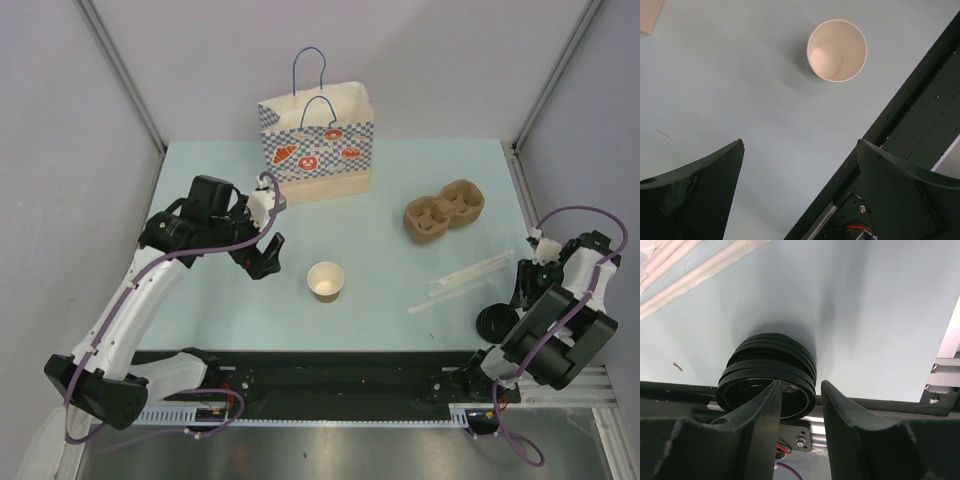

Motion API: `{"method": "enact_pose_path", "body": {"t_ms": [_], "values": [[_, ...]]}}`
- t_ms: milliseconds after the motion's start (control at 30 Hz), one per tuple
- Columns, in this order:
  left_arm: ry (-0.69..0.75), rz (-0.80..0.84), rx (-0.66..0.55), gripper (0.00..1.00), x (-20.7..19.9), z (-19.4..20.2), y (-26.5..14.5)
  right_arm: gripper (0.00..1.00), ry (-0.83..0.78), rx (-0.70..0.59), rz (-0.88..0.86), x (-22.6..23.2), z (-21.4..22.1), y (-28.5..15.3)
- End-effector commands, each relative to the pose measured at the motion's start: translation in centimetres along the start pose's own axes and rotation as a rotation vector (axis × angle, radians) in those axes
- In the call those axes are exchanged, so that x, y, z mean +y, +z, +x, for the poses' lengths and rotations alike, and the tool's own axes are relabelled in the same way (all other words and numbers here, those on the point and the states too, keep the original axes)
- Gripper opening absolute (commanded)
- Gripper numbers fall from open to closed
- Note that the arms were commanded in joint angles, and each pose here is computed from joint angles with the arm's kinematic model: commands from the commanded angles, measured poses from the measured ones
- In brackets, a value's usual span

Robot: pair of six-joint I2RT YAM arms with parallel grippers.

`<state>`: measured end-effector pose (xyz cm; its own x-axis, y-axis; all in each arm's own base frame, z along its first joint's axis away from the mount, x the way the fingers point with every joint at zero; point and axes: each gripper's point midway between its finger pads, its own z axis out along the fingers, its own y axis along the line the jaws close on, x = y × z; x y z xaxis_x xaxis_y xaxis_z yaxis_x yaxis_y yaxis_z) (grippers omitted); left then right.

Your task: Pack the takeout coffee

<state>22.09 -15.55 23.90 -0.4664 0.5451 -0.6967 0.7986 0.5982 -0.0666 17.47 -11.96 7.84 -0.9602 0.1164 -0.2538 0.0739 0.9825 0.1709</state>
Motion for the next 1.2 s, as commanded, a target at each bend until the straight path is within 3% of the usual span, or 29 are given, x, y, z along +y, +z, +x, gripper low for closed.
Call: {"method": "enact_pose_path", "body": {"t_ms": [0,467,833,1167], "values": [[0.039,-0.008,-0.031,1.00,0.0,-1.4,-0.6,0.42,-0.001,-0.001,0.008,-0.4,-0.3,0.4],[0.046,-0.011,-0.026,0.99,0.0,-1.3,-0.6,0.41,-0.019,0.043,-0.011,0.1,1.1,1.4],[0.047,-0.014,-0.019,0.99,0.0,-1.1,-0.6,0.44,-0.052,0.002,-0.018,1.4,1.6,-0.5],[0.050,-0.013,-0.017,0.99,0.0,-1.1,-0.4,0.45,-0.045,0.088,-0.069,1.4,3.6,-0.4]]}}
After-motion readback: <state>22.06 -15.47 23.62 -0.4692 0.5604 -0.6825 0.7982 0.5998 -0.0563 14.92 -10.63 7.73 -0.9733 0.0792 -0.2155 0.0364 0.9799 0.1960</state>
